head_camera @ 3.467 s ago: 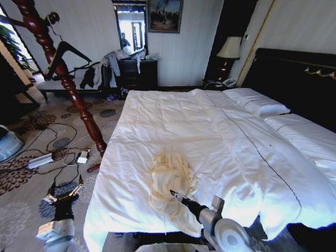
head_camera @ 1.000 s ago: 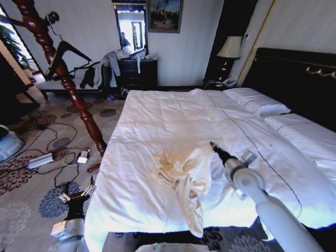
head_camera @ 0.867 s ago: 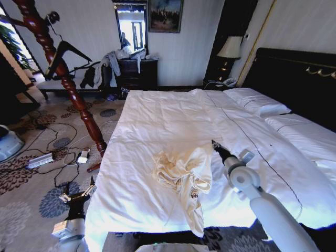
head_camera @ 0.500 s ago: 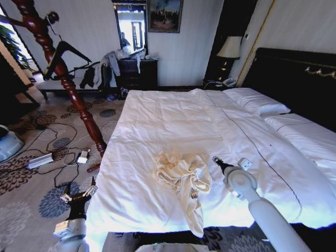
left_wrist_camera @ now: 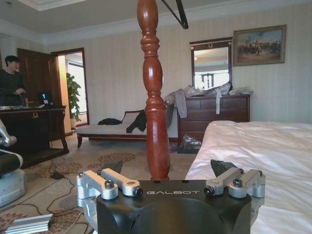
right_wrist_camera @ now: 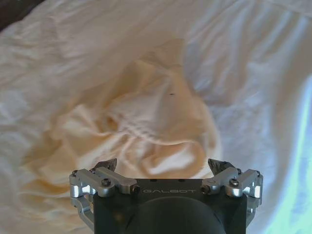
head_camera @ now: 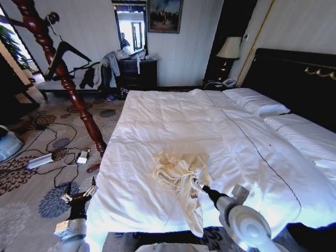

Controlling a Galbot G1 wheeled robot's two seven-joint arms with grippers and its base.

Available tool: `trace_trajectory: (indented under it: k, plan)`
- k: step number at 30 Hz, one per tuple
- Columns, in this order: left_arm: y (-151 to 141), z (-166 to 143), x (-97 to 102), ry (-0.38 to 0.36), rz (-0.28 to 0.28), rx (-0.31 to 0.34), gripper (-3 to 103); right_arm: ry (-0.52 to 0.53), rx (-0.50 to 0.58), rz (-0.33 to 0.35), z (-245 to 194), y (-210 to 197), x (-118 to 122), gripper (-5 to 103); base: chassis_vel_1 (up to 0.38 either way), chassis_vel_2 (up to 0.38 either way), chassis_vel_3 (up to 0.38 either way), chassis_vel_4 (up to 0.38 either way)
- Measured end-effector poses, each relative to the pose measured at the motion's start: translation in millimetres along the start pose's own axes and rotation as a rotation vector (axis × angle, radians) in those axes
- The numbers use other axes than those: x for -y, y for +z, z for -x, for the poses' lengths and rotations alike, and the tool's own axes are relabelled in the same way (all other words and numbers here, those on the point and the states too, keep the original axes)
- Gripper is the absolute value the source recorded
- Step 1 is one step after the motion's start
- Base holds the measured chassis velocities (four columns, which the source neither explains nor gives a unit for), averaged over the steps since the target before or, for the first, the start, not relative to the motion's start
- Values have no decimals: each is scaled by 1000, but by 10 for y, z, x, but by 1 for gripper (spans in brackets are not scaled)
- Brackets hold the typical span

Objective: Pick up the clothes from the bed and hang them on the clothes hanger.

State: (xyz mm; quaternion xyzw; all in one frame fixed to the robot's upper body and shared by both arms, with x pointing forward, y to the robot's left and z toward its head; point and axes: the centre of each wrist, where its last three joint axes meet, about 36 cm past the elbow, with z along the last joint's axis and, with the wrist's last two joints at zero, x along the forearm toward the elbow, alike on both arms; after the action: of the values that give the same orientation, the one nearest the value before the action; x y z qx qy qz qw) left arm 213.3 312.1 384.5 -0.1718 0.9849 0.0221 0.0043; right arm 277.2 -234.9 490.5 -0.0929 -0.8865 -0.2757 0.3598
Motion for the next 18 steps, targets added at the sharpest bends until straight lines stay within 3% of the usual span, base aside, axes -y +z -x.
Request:
trace_trajectory:
  k: [6, 7, 11, 13, 16, 18]
  plan:
    - [-9, -1, -49, -9, 5, 0, 100, 29, -5, -21, 99, 62, 52, 101, 0, 0, 0, 0]
    - [-10, -1, -52, -11, 4, 0, 100, 33, -8, -31, 128, 103, 56, 92, 0, 0, 0, 0]
    - [-10, 5, -46, -11, 1, 1, 100, 34, -20, -49, 134, 196, 54, 82, 0, 0, 0, 0]
    - [3, 12, -37, -11, -1, 0, 100, 37, -27, -58, 124, 245, 67, 71, 0, 0, 0, 0]
    - [19, 20, -30, -11, -3, -2, 100, 36, -19, -63, 128, 252, 75, 65, 0, 0, 0, 0]
    - [35, 23, -26, -11, -3, -5, 100, 41, 16, -59, 181, 223, 98, 55, 0, 0, 0, 0]
